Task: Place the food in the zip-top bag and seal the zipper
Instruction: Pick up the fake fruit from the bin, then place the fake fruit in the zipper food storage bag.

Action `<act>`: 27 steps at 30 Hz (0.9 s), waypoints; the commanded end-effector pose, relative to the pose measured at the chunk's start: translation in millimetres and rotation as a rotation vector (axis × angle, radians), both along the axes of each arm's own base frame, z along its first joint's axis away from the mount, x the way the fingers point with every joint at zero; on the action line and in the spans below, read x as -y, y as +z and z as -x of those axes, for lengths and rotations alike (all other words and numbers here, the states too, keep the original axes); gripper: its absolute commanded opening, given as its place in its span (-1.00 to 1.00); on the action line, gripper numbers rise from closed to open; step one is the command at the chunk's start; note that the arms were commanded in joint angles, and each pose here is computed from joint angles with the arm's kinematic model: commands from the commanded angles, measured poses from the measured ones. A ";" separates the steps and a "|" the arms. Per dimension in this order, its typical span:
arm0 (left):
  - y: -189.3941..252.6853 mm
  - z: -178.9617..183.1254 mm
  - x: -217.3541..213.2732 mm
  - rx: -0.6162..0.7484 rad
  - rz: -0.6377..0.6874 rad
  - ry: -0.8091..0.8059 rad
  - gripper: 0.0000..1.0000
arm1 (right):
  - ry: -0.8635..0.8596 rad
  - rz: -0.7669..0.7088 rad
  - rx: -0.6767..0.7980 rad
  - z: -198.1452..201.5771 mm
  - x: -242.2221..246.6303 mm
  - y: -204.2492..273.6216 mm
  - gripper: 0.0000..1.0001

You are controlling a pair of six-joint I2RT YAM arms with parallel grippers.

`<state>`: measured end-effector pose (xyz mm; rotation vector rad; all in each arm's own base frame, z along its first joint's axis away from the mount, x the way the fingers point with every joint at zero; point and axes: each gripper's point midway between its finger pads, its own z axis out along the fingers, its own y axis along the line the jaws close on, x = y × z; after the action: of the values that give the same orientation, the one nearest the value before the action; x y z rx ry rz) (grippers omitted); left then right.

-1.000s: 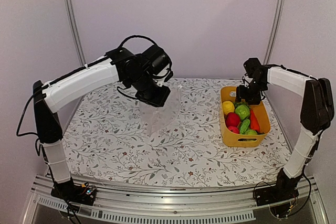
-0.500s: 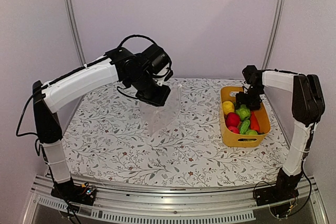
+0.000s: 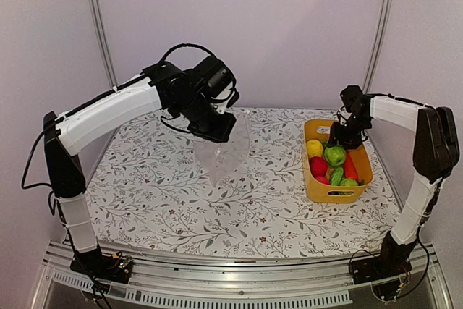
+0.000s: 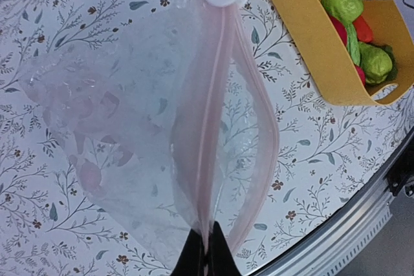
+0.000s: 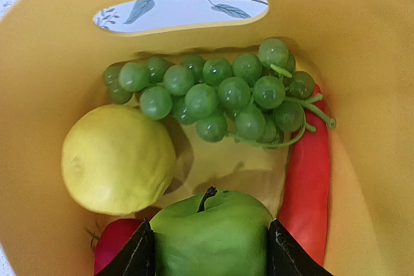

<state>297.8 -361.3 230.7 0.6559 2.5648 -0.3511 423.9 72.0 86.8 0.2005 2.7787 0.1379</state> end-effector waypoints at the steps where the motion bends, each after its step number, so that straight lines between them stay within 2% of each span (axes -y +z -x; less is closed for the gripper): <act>1: 8.1 0.3 14.9 0.004 0.041 -0.028 -1.00 | 0.013 -0.074 0.076 20.1 -7.7 52.2 -0.22; 6: 12.1 -2.0 25.5 -0.007 0.074 -0.041 -1.00 | 0.048 -0.136 0.119 27.5 -18.6 83.9 -0.29; 14: 14.2 -6.3 51.1 -0.055 0.172 -0.055 -1.00 | 0.204 -0.282 0.337 46.8 -81.6 197.4 -0.29; 22: 25.2 -18.7 76.6 -0.092 0.297 -0.043 -1.00 | 0.359 -0.599 0.416 77.9 -173.9 274.0 -0.30; 27: 44.9 -28.8 80.5 -0.088 0.371 -0.028 -1.00 | 0.430 -0.748 0.417 96.5 -218.3 296.0 -0.31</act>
<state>315.9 -435.3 251.5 0.5973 2.5306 -0.7472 339.7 256.5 362.0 -0.2101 2.2452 0.9840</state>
